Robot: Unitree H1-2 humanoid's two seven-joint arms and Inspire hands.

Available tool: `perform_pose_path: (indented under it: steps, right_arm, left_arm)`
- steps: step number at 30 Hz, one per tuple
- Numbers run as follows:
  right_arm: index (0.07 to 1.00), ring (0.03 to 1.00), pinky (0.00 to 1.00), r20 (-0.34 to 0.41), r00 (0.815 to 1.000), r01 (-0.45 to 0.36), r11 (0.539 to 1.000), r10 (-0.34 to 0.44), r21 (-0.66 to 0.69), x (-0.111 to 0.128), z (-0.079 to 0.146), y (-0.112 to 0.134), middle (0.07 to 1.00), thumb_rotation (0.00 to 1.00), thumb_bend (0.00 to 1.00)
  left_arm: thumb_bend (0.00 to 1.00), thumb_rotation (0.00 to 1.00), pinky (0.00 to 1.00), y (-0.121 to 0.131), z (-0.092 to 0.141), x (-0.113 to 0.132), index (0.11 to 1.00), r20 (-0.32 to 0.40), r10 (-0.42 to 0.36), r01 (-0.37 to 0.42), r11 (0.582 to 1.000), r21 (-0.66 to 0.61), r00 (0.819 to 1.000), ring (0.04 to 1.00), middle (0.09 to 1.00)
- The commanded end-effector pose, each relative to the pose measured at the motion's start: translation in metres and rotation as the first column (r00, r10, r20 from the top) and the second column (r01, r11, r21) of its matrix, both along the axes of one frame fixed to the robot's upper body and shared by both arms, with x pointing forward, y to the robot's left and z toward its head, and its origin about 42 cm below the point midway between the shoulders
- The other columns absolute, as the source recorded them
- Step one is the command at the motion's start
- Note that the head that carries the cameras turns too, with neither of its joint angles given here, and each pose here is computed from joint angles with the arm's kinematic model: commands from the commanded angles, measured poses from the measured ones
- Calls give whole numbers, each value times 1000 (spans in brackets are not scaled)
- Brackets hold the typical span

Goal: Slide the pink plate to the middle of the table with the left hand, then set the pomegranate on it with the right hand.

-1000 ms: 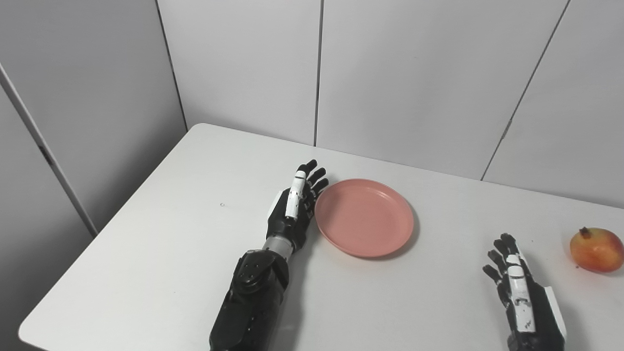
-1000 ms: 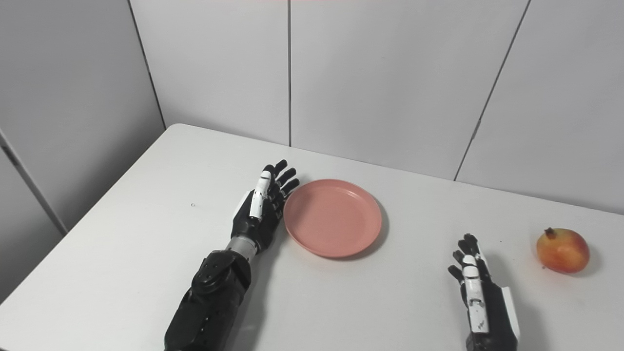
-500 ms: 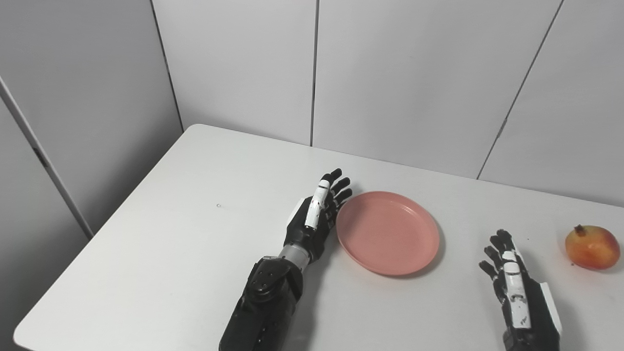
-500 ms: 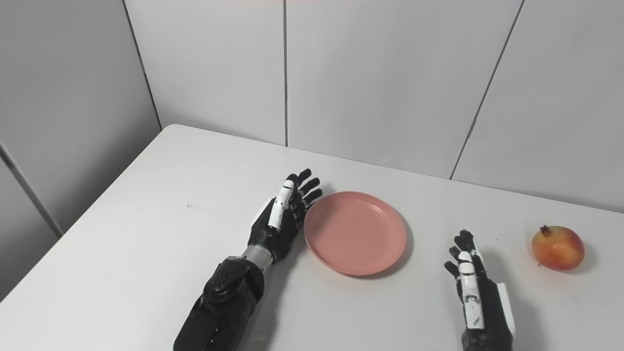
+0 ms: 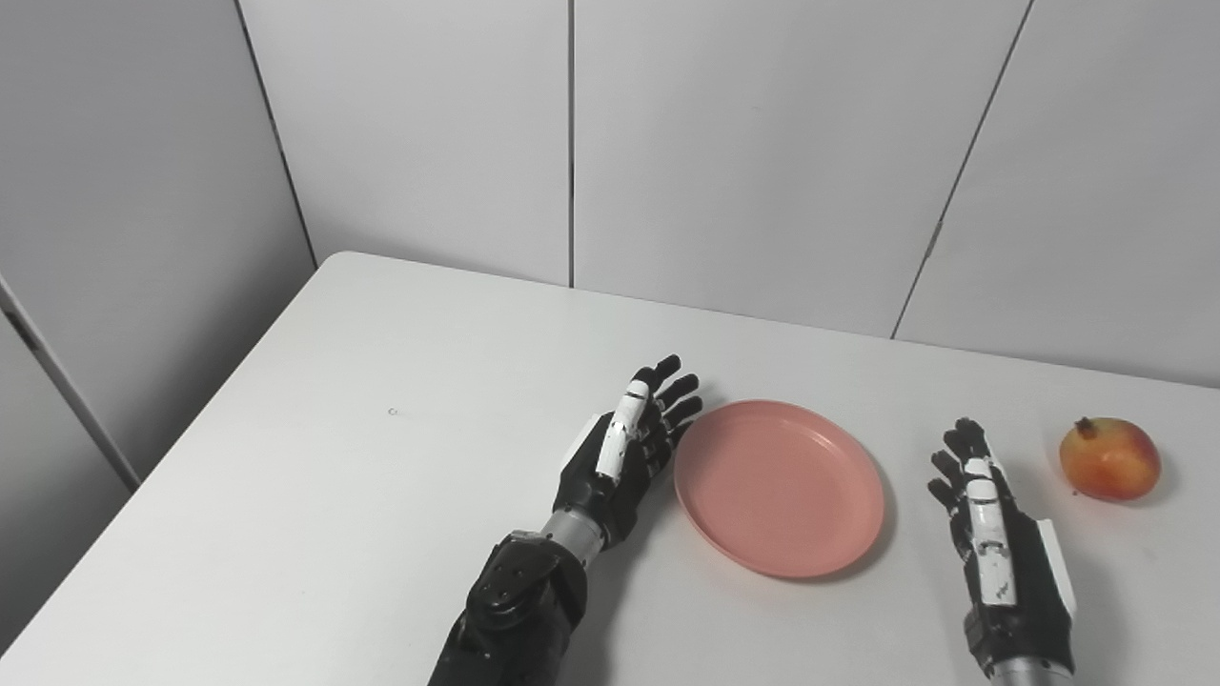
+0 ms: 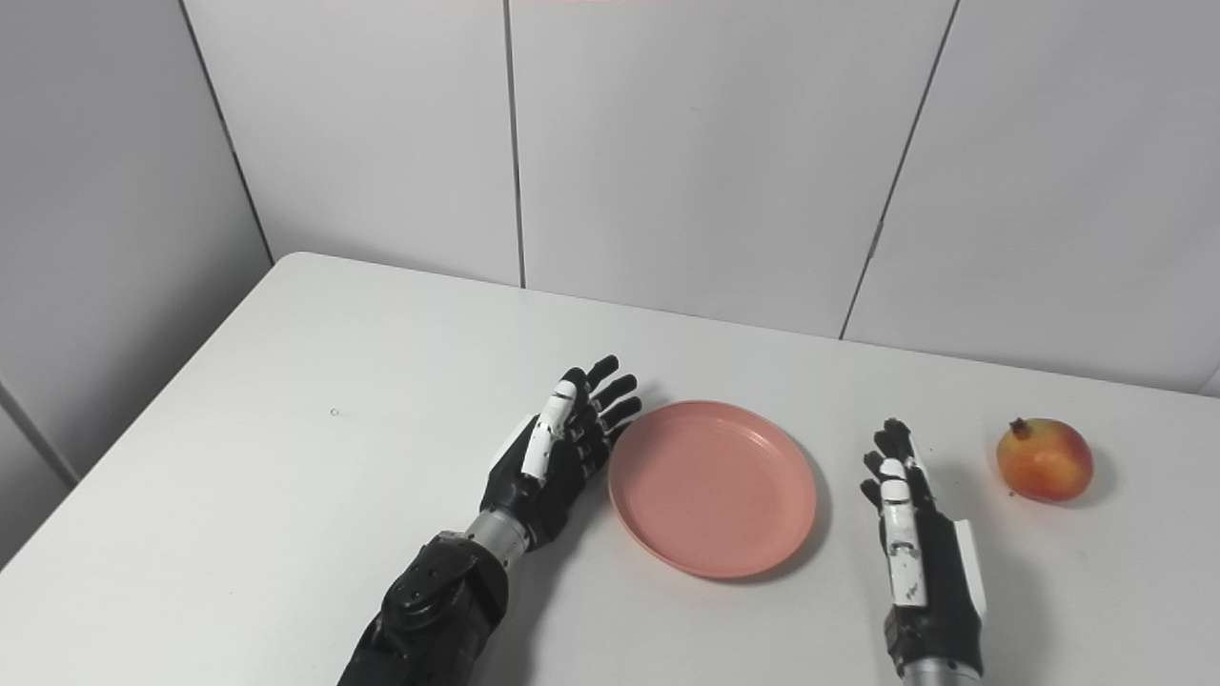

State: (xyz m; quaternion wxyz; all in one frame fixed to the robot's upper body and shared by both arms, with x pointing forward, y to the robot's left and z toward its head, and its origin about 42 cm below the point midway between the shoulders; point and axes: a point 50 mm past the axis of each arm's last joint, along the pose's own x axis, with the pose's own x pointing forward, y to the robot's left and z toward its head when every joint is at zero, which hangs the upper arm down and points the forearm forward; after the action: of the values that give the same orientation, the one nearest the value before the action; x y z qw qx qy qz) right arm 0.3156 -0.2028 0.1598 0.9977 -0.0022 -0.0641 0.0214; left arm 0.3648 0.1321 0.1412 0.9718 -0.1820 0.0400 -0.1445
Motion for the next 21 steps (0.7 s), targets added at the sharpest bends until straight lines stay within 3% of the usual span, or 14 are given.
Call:
perform_pose_path:
  steps: [1, 15, 21]
  right_arm:
    - [954, 945, 939, 66, 998, 9, 1000, -10, 10, 4, 19, 1, 955, 1000, 212]
    - [952, 940, 937, 70, 997, 9, 1000, -9, 8, 4, 20, 5, 953, 1000, 206]
    - [958, 948, 954, 83, 996, 9, 1000, -11, 26, 6, 22, 6, 959, 1000, 242]
  left_arm:
    - [402, 1000, 930, -6, -8, -7, 932, -45, -26, 25, 1000, -18, 999, 920, 923]
    - [402, 1000, 944, -4, -7, -12, 941, -54, 17, -18, 1000, -23, 998, 930, 933]
    - [403, 1000, 934, -2, -8, -13, 937, -29, 43, -42, 999, 32, 999, 929, 934]
